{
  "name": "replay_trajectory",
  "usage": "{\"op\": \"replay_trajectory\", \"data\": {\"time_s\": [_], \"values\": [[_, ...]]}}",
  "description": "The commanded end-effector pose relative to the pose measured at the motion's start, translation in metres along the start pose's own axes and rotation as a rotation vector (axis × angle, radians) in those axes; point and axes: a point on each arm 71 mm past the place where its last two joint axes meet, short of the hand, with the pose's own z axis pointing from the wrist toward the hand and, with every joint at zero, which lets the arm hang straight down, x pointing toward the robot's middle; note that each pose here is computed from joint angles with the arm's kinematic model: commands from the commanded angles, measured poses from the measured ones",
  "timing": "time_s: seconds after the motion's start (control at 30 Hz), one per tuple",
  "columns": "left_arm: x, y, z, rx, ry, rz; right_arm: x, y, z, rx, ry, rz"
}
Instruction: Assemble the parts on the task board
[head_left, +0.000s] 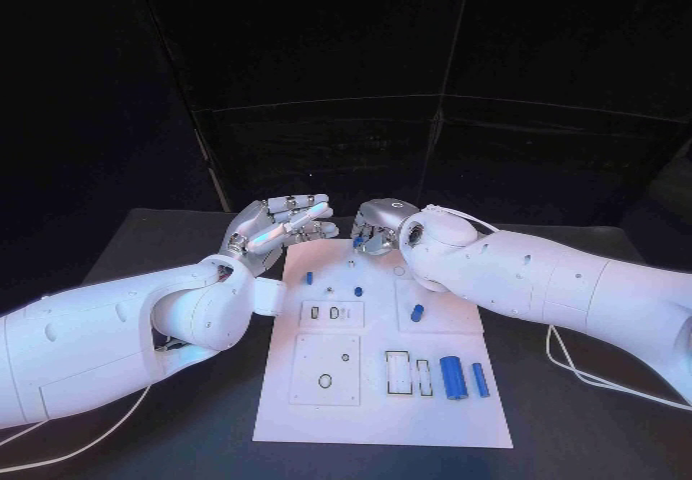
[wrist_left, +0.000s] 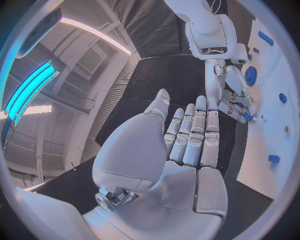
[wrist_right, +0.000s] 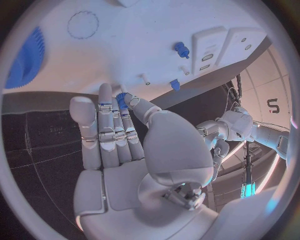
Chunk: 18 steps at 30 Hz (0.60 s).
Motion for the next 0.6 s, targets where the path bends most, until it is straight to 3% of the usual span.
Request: {"op": "replay_trajectory", "data": {"time_s": [0.03,0.6], "values": [[0.0013,-0.0015,0.0006,0.007,0.010,-0.005,0.0045,-0.0023,-0.0016,0.012,0.032,-0.020],[0.0009,-0.0003,0.0030,0.003,0.009,-0.003,0.0030,0.0003,-0.0019,0.006,0.010,-0.017]]}}
